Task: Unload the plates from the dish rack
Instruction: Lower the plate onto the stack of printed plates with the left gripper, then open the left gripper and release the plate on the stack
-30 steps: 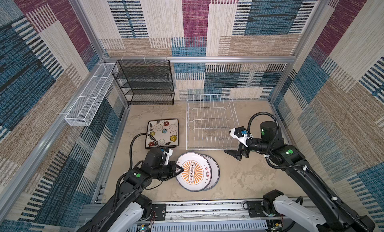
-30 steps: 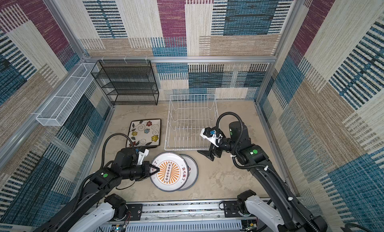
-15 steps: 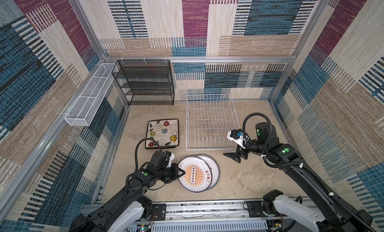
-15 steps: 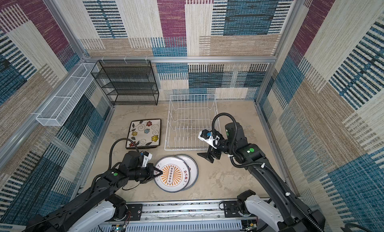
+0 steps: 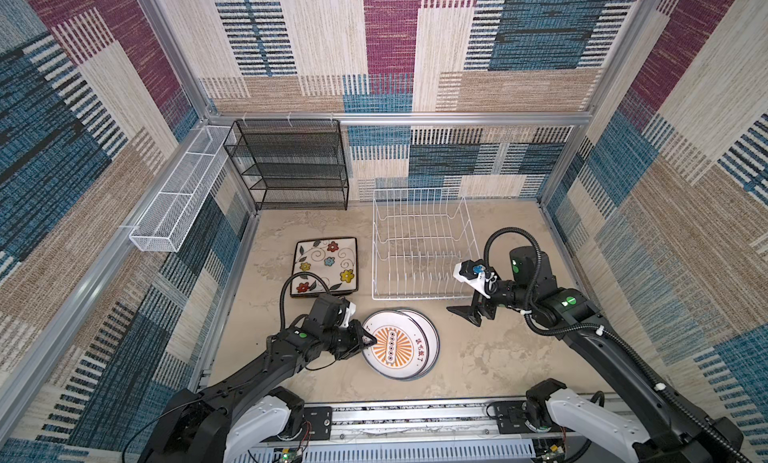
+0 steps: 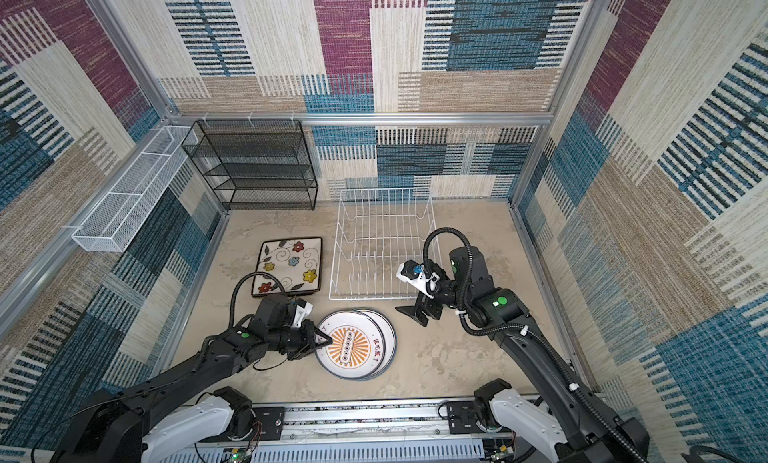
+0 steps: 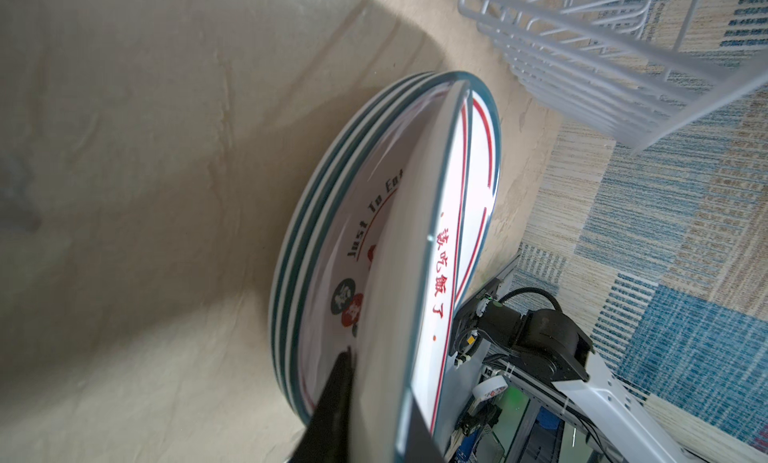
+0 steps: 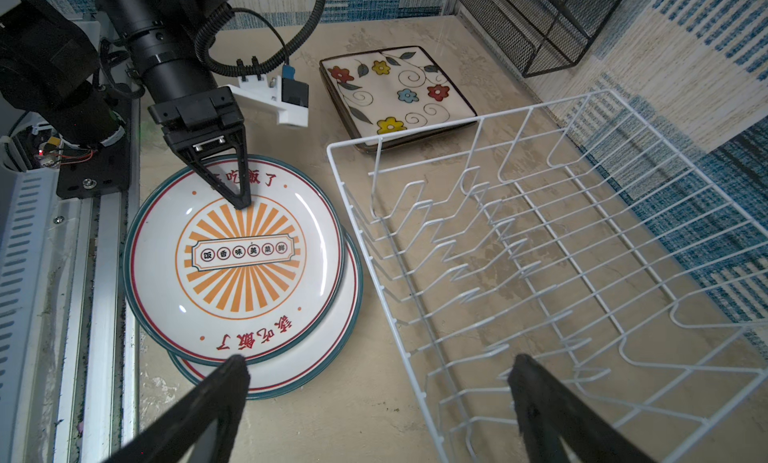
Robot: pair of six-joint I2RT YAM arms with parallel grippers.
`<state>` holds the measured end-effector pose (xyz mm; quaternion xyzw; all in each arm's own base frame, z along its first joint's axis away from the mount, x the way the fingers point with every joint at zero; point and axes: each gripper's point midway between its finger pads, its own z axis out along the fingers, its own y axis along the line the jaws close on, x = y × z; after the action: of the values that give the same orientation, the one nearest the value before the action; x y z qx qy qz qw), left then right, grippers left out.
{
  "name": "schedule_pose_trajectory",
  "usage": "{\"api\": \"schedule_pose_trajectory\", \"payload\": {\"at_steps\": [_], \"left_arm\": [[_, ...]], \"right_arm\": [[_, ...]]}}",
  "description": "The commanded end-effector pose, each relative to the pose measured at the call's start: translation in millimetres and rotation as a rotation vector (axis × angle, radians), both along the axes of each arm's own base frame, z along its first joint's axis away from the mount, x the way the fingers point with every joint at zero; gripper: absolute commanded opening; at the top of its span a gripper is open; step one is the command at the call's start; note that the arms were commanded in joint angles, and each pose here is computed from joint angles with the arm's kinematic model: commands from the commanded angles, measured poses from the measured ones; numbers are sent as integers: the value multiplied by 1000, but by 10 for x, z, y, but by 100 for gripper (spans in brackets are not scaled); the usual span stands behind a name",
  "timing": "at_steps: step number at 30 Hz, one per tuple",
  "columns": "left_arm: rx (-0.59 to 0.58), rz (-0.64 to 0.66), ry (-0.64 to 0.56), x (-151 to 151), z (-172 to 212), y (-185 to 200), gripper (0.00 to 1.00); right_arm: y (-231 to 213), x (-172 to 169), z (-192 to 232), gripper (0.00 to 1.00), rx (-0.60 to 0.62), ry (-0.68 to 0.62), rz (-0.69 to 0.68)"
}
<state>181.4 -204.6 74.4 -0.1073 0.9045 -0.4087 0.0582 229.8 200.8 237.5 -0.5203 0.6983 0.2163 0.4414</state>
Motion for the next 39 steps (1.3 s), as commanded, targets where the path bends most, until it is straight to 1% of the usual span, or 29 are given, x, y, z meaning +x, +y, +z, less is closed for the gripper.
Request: {"api": "schedule_pose_trajectory", "payload": {"at_steps": [1, 3, 5, 7, 10, 15, 20, 26, 32, 39], "left_arm": [[12, -23, 2, -11, 22, -3, 31], [26, -35, 10, -27, 34, 6, 38], [74, -21, 1, 8, 18, 63, 48], [97, -23, 2, 10, 34, 89, 55], [131, -25, 11, 7, 58, 125, 61], [185, -37, 21, -2, 86, 185, 62], [190, -30, 31, 22, 83, 178, 61], [192, -22, 28, 120, 100, 137, 60], [193, -44, 38, 178, 101, 63, 59], [207, -60, 50, 179, 69, 3, 59]], "right_arm": [[25, 48, 62, 100, 20, -28, -3], [32, 63, 71, 100, 22, -31, -3], [38, 73, 78, 100, 24, -32, -3], [42, 80, 79, 100, 24, -28, -3], [45, 85, 86, 100, 26, -32, -3], [47, 90, 70, 100, 27, -26, -5], [41, 90, 55, 100, 29, -23, -13], [41, 107, 9, 100, 21, -9, -17], [45, 124, 5, 100, 24, -6, -22], [40, 130, -18, 100, 22, -1, -29]]}}
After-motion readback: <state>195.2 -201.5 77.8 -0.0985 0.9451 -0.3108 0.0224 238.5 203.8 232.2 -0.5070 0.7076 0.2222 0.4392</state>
